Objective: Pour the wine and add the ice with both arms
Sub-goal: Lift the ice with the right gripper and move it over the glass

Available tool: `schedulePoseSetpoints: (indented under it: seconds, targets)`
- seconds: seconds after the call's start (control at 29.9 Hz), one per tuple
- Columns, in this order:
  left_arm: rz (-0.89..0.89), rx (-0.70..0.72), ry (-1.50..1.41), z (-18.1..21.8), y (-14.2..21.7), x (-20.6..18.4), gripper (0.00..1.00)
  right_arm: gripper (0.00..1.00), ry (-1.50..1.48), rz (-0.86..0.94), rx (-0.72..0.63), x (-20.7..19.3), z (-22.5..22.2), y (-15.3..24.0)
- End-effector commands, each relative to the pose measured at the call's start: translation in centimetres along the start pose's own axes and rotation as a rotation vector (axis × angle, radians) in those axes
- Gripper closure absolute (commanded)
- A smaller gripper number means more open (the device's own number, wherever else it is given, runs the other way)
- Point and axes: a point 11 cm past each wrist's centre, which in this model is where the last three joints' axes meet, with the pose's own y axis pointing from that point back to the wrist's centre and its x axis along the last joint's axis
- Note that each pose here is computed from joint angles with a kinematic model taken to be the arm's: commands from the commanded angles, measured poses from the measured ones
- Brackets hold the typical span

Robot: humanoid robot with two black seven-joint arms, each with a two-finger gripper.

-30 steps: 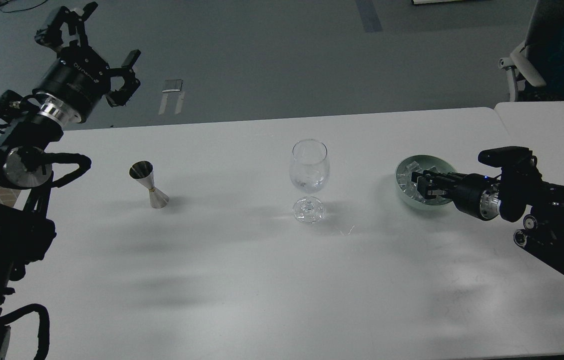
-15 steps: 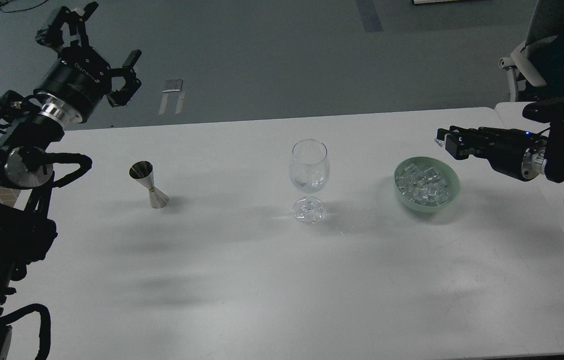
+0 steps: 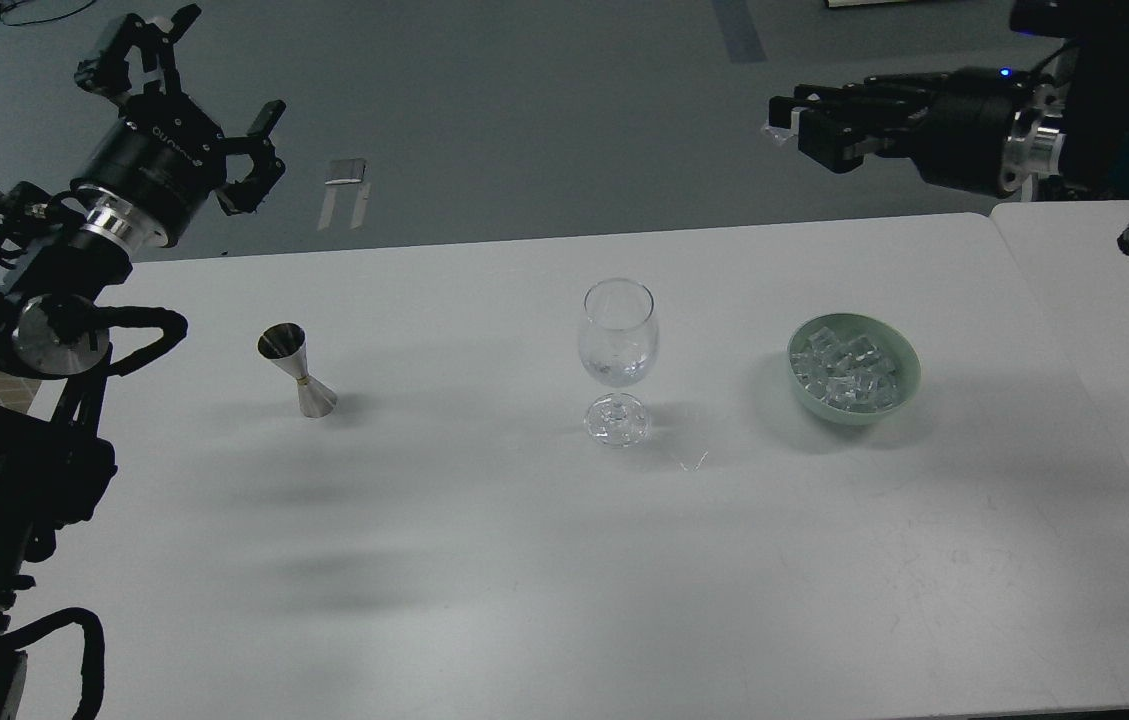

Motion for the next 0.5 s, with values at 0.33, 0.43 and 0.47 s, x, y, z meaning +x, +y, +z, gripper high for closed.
schedulePoseSetpoints:
  seconds: [0.33,0.43,0.47]
  targets:
    - [-0.006,0.011,0.01,-0.8,-0.2,-0.5,0.02,0.95,0.168,-0.235,0.175,-0.9,-7.5,-4.7]
    - [-0.014,0.031,0.003,-1.4,-0.3,-0.8,0.02,0.95,0.178,-0.269,0.178,-1.1,-7.8,-4.7]
    - [-0.016,0.03,0.003,-1.4,-0.3,-0.8,0.02,0.95,0.178,-0.272,0.179,-0.9,-7.9,-4.8]
